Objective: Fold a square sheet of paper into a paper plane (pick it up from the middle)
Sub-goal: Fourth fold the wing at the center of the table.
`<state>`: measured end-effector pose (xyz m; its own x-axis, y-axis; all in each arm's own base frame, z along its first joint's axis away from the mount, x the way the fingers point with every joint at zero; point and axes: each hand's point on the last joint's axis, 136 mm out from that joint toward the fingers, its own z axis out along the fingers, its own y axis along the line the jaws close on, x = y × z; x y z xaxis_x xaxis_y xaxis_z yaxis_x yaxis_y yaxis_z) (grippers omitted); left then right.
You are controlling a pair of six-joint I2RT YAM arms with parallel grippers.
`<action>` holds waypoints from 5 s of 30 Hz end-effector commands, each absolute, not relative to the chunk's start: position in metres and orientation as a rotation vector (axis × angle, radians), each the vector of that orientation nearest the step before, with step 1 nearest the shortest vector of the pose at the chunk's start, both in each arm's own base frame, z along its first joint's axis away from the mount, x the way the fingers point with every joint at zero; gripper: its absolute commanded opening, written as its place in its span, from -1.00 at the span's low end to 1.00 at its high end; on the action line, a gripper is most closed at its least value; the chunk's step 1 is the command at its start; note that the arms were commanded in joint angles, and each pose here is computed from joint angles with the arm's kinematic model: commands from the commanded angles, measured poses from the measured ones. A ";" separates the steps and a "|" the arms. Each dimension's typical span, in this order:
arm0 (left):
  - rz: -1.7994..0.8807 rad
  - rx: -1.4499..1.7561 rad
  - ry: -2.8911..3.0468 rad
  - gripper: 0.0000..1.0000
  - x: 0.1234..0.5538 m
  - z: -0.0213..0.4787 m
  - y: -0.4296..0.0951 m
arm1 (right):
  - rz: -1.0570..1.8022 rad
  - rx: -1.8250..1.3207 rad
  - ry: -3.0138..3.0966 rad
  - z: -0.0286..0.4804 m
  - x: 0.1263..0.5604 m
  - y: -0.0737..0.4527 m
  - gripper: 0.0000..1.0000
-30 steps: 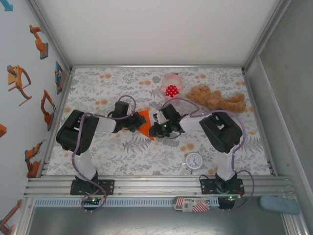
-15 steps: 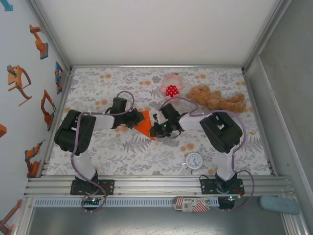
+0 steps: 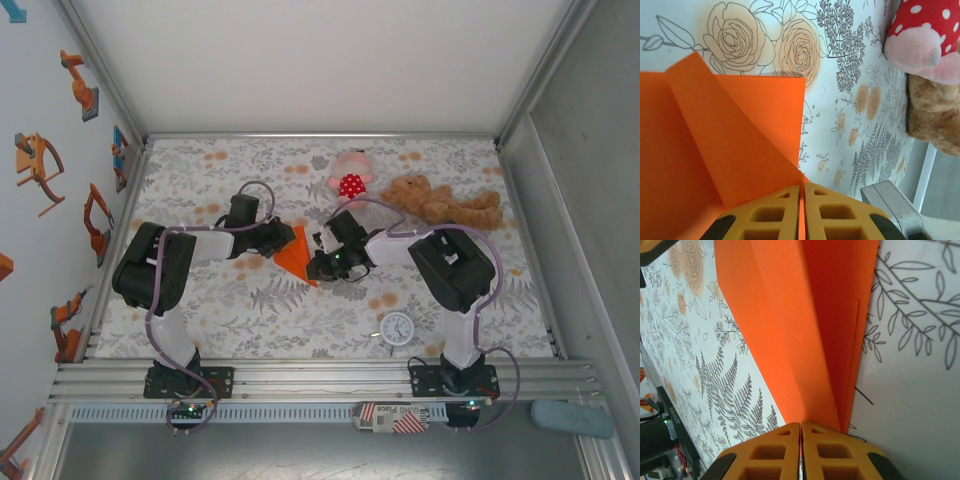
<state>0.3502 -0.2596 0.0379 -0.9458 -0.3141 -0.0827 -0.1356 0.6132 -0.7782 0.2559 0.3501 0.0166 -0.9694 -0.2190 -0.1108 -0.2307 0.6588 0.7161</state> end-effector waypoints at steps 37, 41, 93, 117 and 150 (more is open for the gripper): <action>-1.183 -0.391 2.719 -0.77 0.347 -0.001 -0.248 | 1.134 -0.304 2.626 0.090 0.302 0.357 -0.70; -1.185 -0.392 2.719 -0.77 0.347 -0.002 -0.249 | 1.152 -0.308 2.644 0.083 0.305 0.368 -0.74; -1.337 -0.256 2.624 -0.64 0.330 0.050 -0.264 | 0.875 -0.210 2.926 -0.009 0.284 0.340 -0.86; -1.130 -0.215 2.825 -0.71 0.321 0.000 -0.264 | 0.735 -0.276 3.024 -0.029 0.268 0.319 -0.88; -1.003 -0.360 2.622 -0.68 0.423 0.072 -0.175 | 0.598 -0.401 3.068 -0.037 0.257 0.296 -0.89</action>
<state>0.4268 -0.1595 0.0318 -0.9340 -0.3327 -0.1304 -0.1832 0.7592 -0.6245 0.2954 0.3507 0.0153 -0.9408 -0.2266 -0.2520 -0.3314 0.7703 0.5447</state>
